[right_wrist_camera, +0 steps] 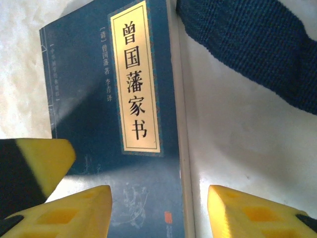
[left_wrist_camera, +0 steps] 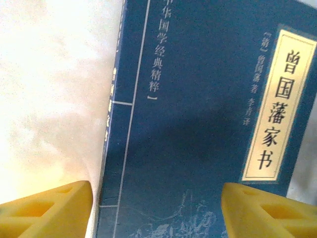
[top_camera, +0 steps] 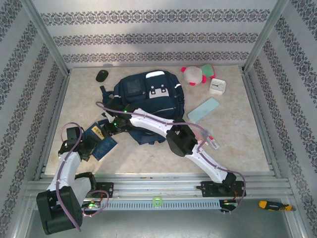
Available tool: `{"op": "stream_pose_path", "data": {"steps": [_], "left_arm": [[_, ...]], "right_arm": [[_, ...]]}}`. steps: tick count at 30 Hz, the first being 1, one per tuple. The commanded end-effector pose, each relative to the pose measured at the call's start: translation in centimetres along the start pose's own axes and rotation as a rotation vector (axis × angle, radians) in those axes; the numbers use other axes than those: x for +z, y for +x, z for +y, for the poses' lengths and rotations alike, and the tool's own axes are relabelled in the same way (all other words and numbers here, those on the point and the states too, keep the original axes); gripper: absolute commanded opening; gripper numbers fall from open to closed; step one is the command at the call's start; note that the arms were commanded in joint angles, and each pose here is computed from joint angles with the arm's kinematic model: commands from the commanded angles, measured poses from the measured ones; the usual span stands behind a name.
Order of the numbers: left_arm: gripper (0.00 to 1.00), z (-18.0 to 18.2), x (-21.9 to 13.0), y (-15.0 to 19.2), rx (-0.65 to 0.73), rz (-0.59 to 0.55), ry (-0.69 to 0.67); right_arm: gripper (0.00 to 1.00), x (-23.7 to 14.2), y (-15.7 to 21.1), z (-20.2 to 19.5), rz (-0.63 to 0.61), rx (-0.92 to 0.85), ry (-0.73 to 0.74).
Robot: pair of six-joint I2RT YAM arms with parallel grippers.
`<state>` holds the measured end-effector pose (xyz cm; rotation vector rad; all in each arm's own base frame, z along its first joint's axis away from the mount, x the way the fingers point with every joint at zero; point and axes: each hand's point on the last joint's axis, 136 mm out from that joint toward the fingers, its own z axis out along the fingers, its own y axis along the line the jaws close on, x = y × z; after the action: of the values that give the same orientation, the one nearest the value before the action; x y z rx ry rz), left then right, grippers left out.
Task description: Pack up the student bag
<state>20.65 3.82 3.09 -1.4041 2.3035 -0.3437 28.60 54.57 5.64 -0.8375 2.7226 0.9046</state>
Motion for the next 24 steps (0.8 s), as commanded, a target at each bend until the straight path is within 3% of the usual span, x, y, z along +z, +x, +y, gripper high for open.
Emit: {"op": "stream_pose_path", "data": {"steps": [1,7,14,20,24], "left_arm": [[0.71,0.2,0.1,-0.2,0.011,-0.028,0.001],[0.65,-0.9,1.5,1.3,0.034,0.043,0.101],[0.65,-1.4,1.4,1.6,0.049,0.04,0.143],[0.62,-3.7,-0.3,1.6,0.007,0.055,0.254],[0.61,-5.4,-2.2,0.8,0.036,0.013,0.325]], "right_arm": [[0.53,0.6,0.5,-1.3,0.046,-0.001,0.009],[0.49,1.9,1.3,-0.6,0.103,-0.011,-0.069],[0.46,3.0,1.6,-2.2,0.126,0.01,-0.038],[0.25,4.1,2.0,-2.9,0.145,0.023,-0.045],[0.19,4.2,2.1,-3.0,0.151,0.034,-0.058]]}}
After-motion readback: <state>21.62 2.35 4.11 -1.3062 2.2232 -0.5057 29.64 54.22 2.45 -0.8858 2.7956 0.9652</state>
